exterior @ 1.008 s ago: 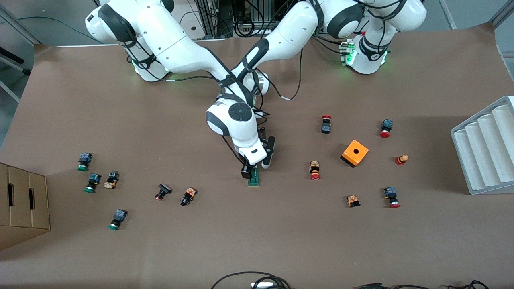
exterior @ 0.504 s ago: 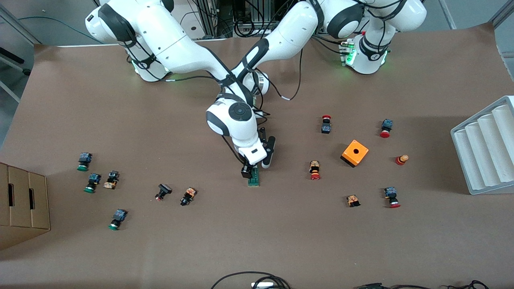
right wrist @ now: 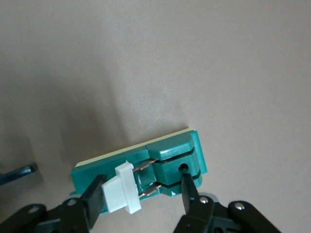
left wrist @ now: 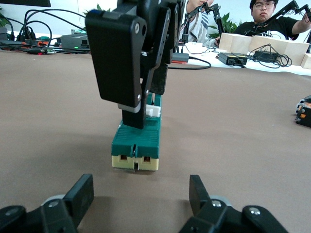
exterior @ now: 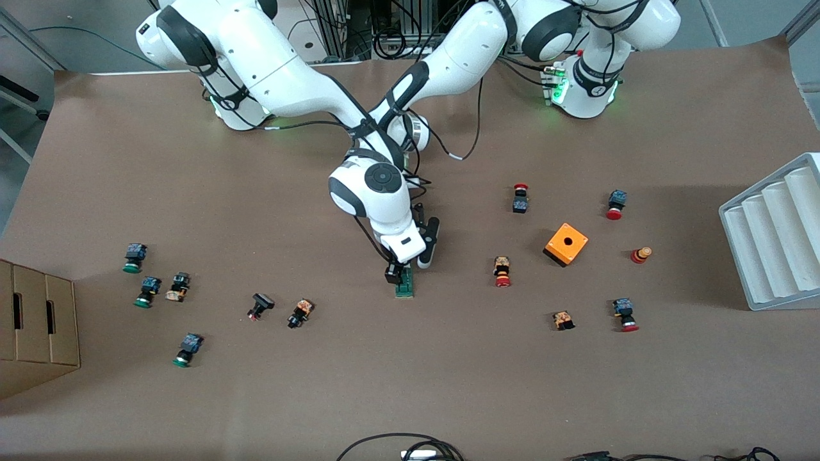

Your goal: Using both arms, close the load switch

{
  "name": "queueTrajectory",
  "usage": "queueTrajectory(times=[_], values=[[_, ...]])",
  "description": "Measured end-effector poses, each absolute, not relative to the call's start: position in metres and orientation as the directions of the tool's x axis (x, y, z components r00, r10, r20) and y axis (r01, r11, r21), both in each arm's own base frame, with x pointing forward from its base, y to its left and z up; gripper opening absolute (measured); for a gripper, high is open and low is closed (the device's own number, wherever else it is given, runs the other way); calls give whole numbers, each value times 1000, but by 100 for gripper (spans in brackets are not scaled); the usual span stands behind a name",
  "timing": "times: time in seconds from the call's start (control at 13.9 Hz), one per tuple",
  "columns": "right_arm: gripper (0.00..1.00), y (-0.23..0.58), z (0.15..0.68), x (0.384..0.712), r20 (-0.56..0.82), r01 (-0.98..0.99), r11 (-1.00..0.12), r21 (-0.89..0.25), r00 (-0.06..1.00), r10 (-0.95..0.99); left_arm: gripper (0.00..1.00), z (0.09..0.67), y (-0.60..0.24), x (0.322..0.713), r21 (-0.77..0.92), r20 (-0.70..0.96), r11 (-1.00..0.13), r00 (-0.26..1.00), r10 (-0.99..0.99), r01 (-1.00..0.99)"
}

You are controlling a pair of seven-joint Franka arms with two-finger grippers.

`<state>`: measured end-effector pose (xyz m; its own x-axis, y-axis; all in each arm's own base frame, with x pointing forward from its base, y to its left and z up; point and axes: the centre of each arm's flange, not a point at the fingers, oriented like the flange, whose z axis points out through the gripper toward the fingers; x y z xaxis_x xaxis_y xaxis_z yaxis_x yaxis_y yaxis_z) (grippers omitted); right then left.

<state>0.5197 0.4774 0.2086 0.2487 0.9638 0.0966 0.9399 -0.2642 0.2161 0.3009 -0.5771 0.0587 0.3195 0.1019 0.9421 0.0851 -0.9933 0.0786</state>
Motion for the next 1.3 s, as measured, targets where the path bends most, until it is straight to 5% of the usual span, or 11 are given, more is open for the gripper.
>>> queueTrajectory(times=[1.3], values=[[68, 469, 226, 541, 129, 922, -289, 257, 264, 956, 88, 59, -577, 301, 79, 942, -993, 319, 102, 85]])
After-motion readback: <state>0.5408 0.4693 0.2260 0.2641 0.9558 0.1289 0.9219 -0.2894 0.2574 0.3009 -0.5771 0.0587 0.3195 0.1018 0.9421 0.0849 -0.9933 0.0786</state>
